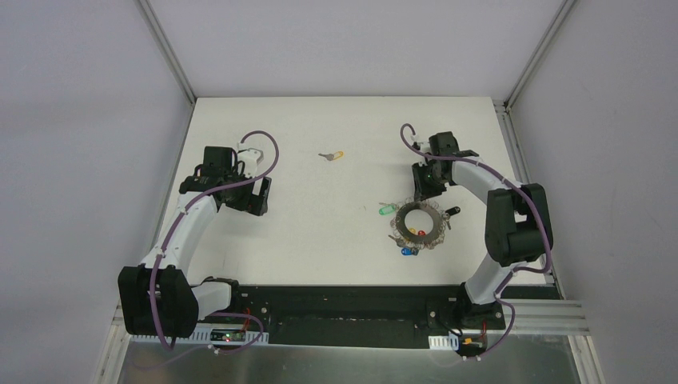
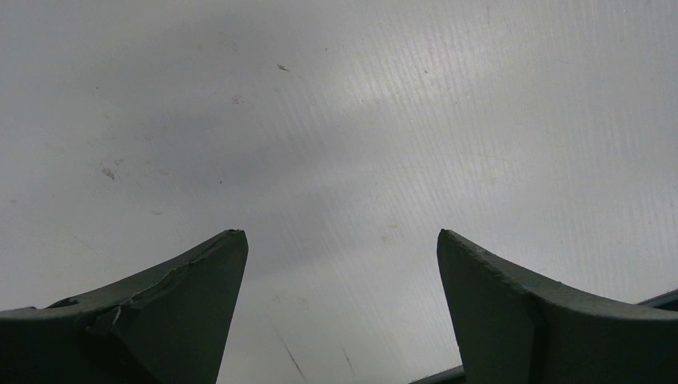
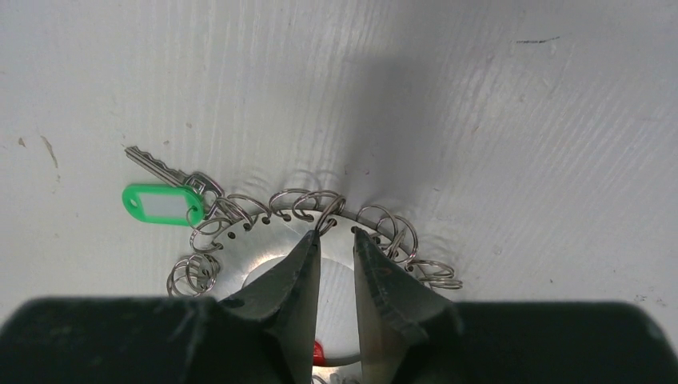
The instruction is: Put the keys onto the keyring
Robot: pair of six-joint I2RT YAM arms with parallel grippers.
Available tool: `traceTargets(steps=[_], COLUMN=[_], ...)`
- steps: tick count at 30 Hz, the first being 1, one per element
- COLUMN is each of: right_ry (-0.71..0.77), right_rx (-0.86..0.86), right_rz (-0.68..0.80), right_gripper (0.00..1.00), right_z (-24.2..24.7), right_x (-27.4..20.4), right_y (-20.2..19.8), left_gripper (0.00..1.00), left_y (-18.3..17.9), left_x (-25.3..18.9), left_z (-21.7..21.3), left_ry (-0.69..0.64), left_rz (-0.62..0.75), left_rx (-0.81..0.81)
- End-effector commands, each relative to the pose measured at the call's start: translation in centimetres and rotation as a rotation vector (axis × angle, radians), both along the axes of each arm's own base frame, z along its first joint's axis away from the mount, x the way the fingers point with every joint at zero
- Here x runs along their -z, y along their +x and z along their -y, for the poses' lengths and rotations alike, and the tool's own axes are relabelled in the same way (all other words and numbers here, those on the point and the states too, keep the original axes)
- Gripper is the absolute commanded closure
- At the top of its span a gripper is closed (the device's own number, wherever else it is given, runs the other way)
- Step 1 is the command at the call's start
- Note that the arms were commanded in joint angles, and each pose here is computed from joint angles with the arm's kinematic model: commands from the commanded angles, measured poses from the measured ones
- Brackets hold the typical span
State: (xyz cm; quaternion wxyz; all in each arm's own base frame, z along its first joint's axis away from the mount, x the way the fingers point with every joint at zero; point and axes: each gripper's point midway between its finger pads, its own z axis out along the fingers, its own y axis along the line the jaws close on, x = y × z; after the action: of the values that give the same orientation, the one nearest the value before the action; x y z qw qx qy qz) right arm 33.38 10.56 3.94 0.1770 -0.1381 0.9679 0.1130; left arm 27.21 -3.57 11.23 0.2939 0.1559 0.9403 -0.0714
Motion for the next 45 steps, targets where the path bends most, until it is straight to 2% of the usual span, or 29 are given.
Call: traceTargets(steps=[1,15,24,29,40,45], right_ry=[0.046,0.031,-0.039,-0.077,-0.073,-0.058], right_rx=[0.011,0.008,-0.001,-0.037,-0.195,-0.190], right_rz=[-0.002,-0.008,0.014,0.039,0.036,0.014], right_gripper=[0.76,0.73,0.93,1.00,1.00,1.00], right_z=[-0.7,-0.5,0.7,1.8,3.3,4.2], right_x=[-1.0,-0.5,-0.2,-0.8,-2.8,-2.8], right_y=[0.9,1.1,1.6,1.7,1.8,2.0], left_gripper=[0.09,0.09,0.09,0.09,0.09,0.09], left_y=[0.4,0.4,0.3,0.3,0.3,0.3], left_x=[-0.9,-0.8,-0.7,-0.7,-0.8,-0.8], left_z=[0.0,0.1,0.1,0.1,0.2,0.2], left_ry=[-0.002,-0.003,-0.003,-0.004,-0.007,-0.006], left_rz=[0.012,0.005,0.002,-0.001,-0.003,-0.003], left_rx=[0.019,0.022,0.024,0.025,0.027,0.030])
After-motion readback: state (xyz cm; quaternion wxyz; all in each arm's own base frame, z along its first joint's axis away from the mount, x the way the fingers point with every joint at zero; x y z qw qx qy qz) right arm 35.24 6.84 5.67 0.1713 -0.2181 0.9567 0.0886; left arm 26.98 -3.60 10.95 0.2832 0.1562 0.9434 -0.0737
